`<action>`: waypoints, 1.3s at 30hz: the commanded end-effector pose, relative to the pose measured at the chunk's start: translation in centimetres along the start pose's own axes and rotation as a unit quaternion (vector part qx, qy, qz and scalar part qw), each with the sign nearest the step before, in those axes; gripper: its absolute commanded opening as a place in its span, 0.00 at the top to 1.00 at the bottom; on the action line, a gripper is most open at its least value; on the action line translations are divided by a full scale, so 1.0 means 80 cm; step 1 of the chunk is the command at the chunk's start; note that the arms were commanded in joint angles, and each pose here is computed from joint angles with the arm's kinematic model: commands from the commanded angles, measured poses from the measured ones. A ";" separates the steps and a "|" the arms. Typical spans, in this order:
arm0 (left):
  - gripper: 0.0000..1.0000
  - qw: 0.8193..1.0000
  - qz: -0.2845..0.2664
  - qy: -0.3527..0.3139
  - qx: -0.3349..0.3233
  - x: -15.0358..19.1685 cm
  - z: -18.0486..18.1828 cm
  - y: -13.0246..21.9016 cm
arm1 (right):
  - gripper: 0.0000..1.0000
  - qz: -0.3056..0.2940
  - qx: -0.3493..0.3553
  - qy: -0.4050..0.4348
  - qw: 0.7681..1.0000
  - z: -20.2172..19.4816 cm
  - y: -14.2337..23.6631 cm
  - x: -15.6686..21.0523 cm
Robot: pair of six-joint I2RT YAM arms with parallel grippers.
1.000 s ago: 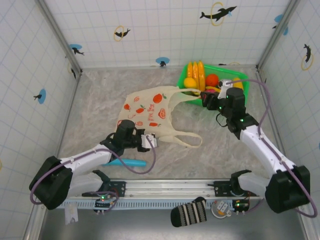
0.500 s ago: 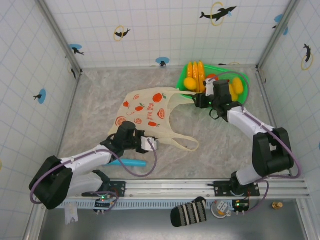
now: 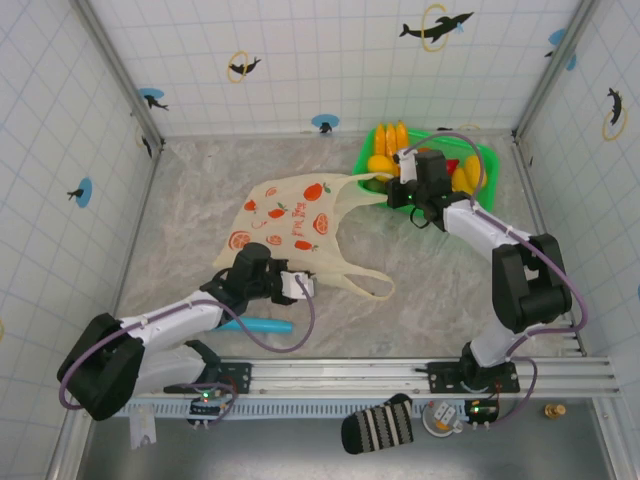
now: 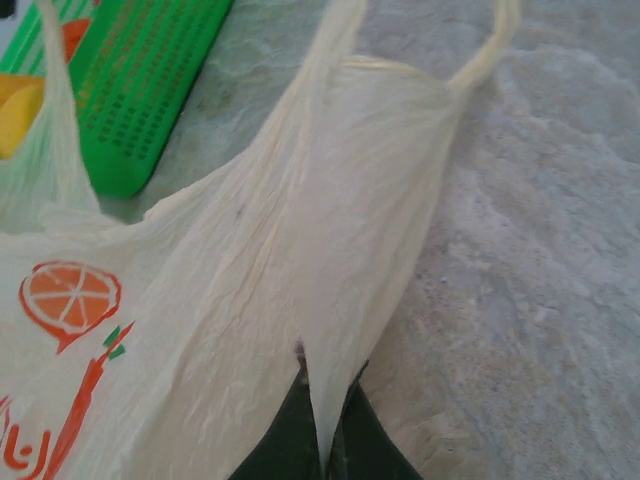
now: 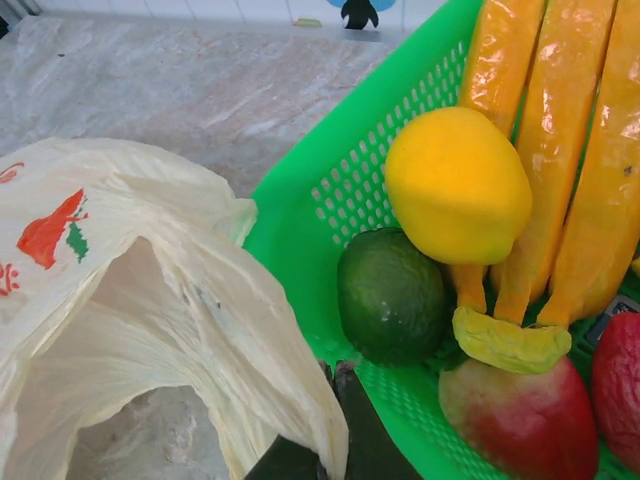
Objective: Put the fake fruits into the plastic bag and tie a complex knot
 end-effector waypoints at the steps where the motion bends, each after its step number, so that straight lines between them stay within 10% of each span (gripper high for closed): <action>1: 0.77 0.992 0.043 0.086 -0.081 0.005 0.048 -0.003 | 1.00 -0.070 -0.027 -0.018 0.997 0.025 0.038 -0.026; 7: 0.25 0.981 0.020 0.189 -0.042 -0.026 0.069 0.004 | 1.00 -0.123 -0.024 -0.054 0.991 0.057 0.081 -0.015; 17: 0.03 0.906 0.034 0.419 -0.049 -0.030 0.049 0.047 | 1.00 -0.142 -0.049 -0.151 0.977 0.073 0.098 -0.046; 29: 0.04 0.773 -0.053 0.631 -0.022 -0.069 0.069 0.046 | 1.00 -0.144 -0.026 -0.204 0.968 0.096 0.083 -0.066; 39: 0.09 0.744 -0.045 0.661 0.089 -0.158 0.014 -0.040 | 1.00 -0.149 -0.008 -0.262 0.954 0.099 0.083 -0.071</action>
Point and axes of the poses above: each hand's point on the last joint's axis, 136 mm out from that joint toward the fingers, its own y axis back along the fingers, its own z axis along the line the jaws close on, x = y × z, the point moved 6 cm from there along y, back along the fingers, and after that the axes turned 15 degrees about -y, right-handed, at the moved point
